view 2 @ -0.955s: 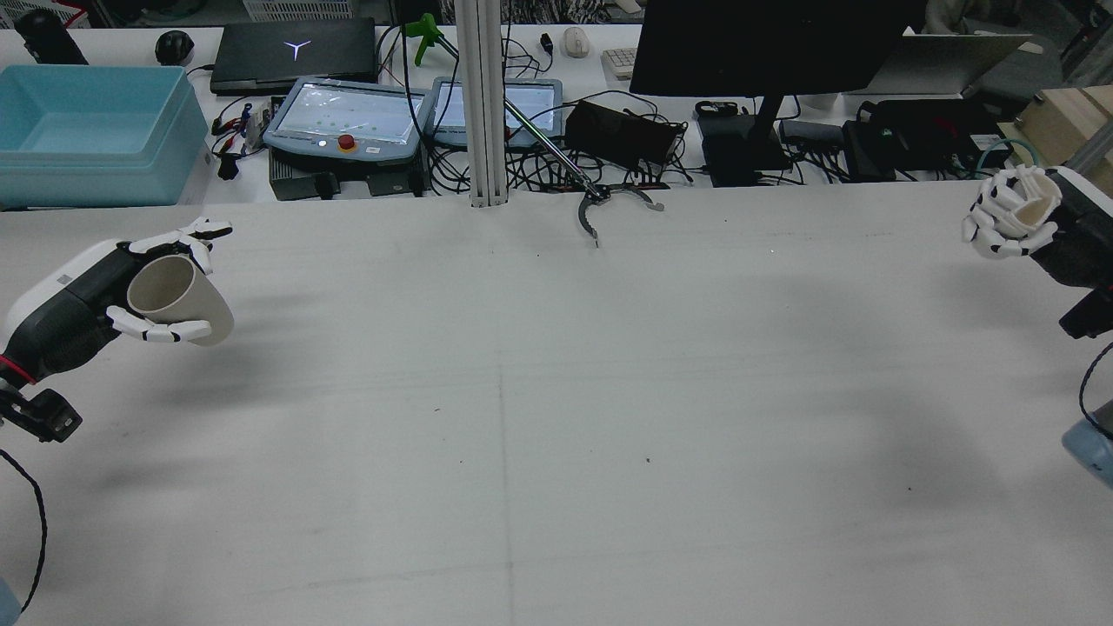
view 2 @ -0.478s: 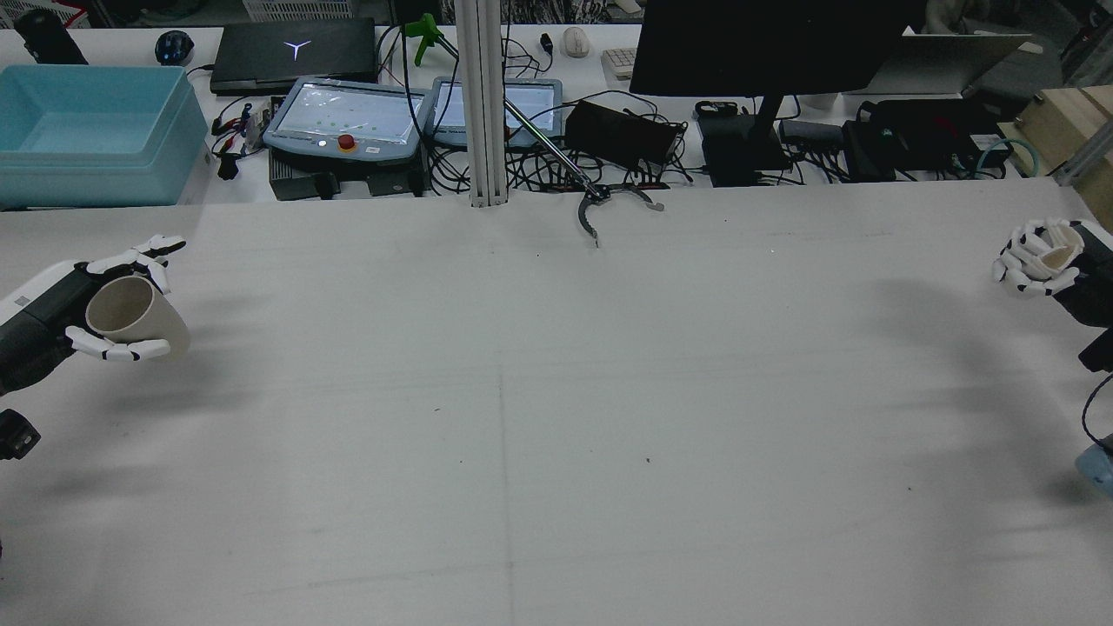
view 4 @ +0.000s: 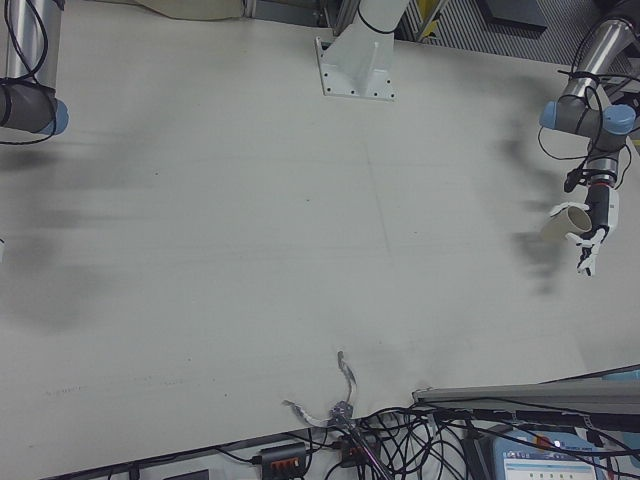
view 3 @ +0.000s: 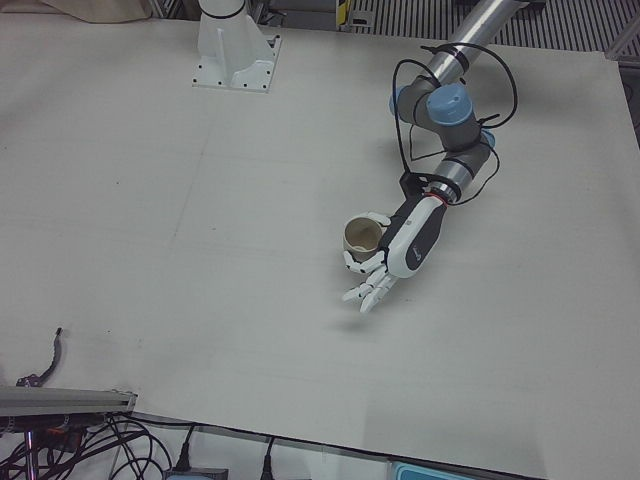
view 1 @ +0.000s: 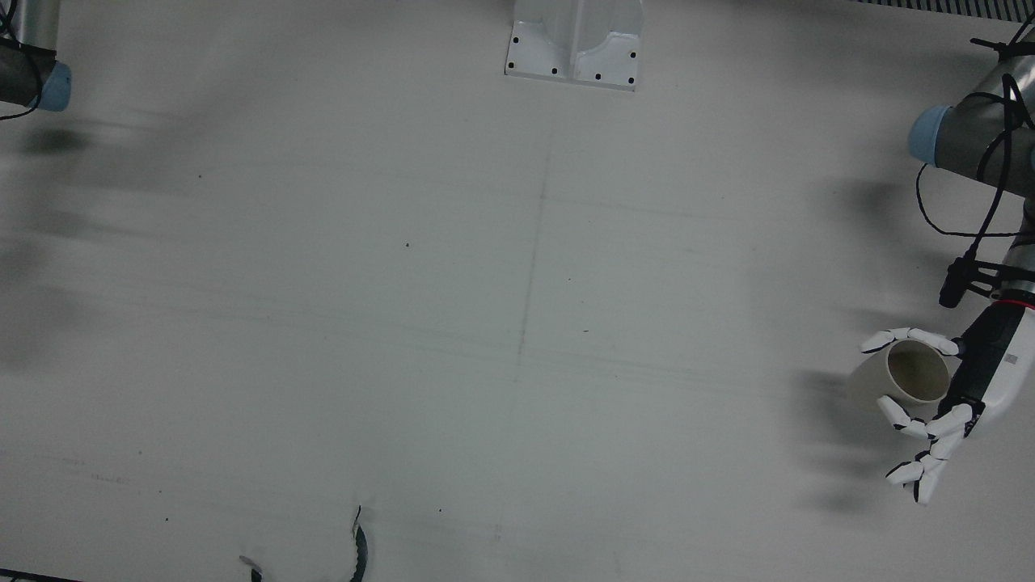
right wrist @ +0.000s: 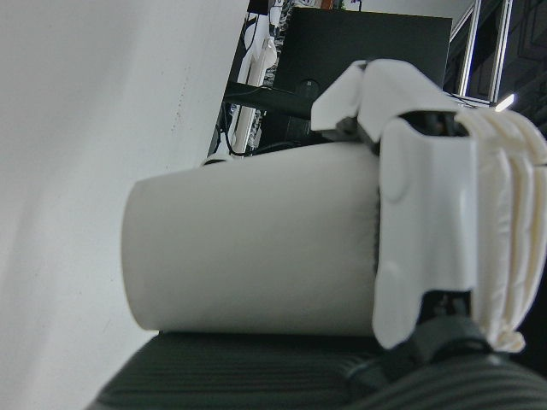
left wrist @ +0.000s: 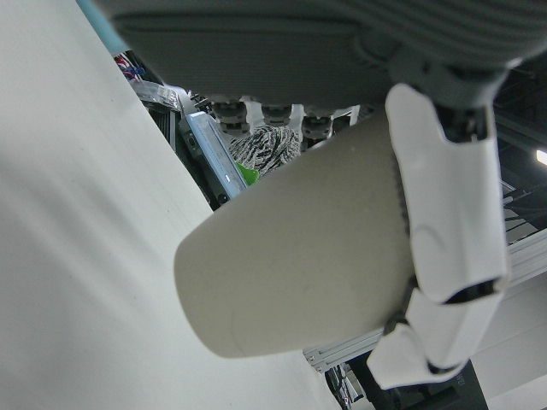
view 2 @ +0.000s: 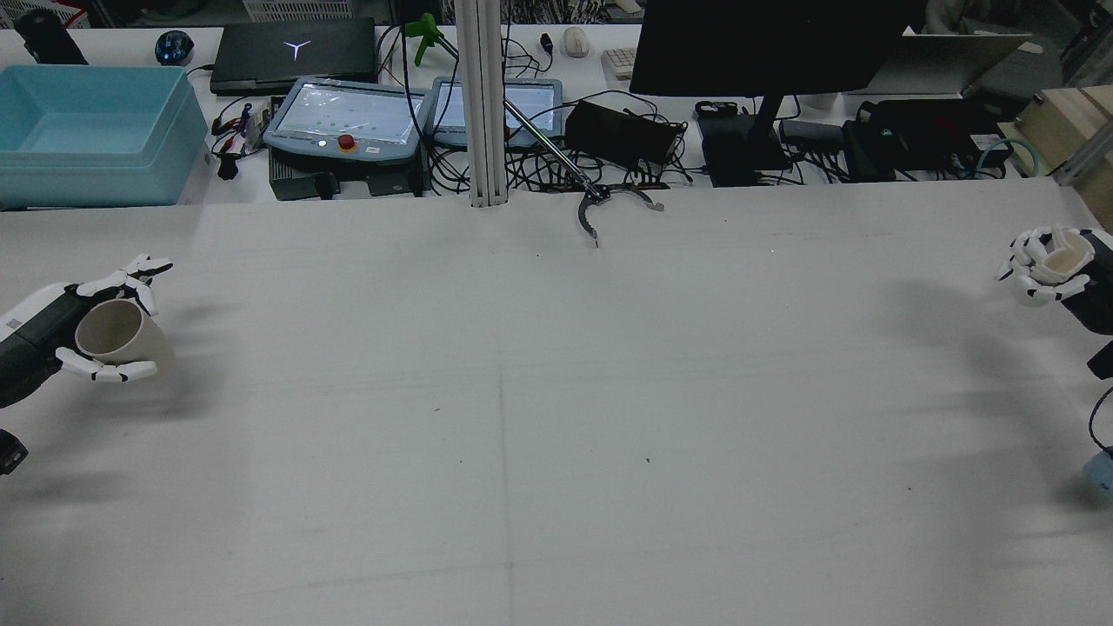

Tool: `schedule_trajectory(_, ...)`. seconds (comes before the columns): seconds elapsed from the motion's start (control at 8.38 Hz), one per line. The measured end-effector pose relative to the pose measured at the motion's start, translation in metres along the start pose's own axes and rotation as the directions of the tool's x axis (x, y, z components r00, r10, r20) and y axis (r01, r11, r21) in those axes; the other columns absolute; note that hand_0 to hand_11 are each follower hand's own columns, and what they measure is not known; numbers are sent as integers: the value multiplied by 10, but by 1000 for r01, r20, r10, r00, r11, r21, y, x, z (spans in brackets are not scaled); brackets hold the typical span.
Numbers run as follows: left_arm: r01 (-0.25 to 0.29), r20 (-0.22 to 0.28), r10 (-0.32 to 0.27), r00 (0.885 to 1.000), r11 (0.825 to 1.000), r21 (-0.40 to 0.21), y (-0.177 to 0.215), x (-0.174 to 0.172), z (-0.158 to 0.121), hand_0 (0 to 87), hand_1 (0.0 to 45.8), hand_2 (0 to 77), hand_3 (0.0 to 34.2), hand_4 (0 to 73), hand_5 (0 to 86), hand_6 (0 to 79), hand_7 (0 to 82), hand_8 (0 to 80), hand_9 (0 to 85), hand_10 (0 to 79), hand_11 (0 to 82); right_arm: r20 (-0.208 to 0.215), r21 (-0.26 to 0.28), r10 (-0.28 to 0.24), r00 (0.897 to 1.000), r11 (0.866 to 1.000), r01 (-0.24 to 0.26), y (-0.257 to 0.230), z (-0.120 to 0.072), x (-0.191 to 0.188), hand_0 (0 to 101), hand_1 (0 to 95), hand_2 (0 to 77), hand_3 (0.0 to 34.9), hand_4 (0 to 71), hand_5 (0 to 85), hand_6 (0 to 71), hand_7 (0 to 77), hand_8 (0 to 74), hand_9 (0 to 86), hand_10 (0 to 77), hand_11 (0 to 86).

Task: Pour water
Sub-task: 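Move both hands holding the cups back toward their sides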

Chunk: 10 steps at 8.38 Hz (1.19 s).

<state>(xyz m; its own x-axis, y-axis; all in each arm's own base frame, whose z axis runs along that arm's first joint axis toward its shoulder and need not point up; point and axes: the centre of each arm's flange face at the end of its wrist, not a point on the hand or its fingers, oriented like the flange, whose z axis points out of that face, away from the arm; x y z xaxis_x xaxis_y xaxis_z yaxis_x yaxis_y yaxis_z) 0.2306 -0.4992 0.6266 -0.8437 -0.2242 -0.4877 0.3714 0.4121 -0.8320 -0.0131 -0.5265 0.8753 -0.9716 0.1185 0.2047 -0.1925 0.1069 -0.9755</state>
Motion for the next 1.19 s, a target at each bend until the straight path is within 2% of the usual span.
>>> schedule_trajectory(0.12,-20,-2,20,1000,1000,1,-11,-7,-3,555,180,311,0,327,524,87,164,22,38,44,71,1,0,2,1000,1000,-2,0,-1,0,632,142,442,4,415,491,436,529,616,605,431,404)
schedule_trajectory(0.24,-33,-3,33,999,999,2,-20,-12,-5,562,180,311,0,327,524,87,164,22,38,44,76,2,-2,5,1000,1000,-5,0,0,-2,581,185,344,0,316,398,333,436,573,584,207,191)
schedule_trajectory(0.48,-46,0,46,999,999,10,-34,-21,-9,571,180,311,0,327,518,87,164,22,38,44,76,15,-14,14,1000,1000,-14,4,2,-11,581,185,344,0,316,398,333,436,573,584,207,191)
schedule_trajectory(0.6,-52,2,52,999,999,13,-39,-24,-10,576,180,305,0,327,518,87,164,22,38,33,76,24,-26,16,1000,1000,-16,9,5,-16,552,218,142,10,87,185,65,202,420,458,0,11)
schedule_trajectory(0.72,-62,5,62,998,998,16,-41,-26,-11,576,180,305,0,327,518,87,164,22,38,33,76,19,-35,17,1000,999,-17,13,7,-17,545,235,11,10,109,169,87,44,311,349,0,11)
schedule_trajectory(0.84,-72,10,72,997,997,21,-43,-27,-12,586,235,164,0,333,518,55,136,5,22,11,22,10,-41,18,1000,999,-17,14,7,-17,545,235,11,10,109,169,87,44,311,349,0,11)
schedule_trajectory(0.96,-79,16,78,997,996,29,-44,-28,-13,586,202,114,0,333,518,55,136,5,22,11,22,7,-44,17,1000,999,-17,15,7,-18,545,235,11,10,109,169,87,44,169,229,0,11)
schedule_trajectory(1.07,-82,22,81,996,996,34,-45,-28,-13,586,202,114,0,333,518,55,136,5,22,11,16,8,-45,17,1000,999,-17,15,7,-20,545,202,109,11,142,196,98,76,33,49,0,11)
schedule_trajectory(1.19,-84,25,83,996,996,39,-45,-28,-13,574,114,22,0,333,518,44,125,5,22,5,16,9,-45,17,1000,999,-16,15,7,-21,545,202,109,11,142,196,98,76,33,49,0,11)
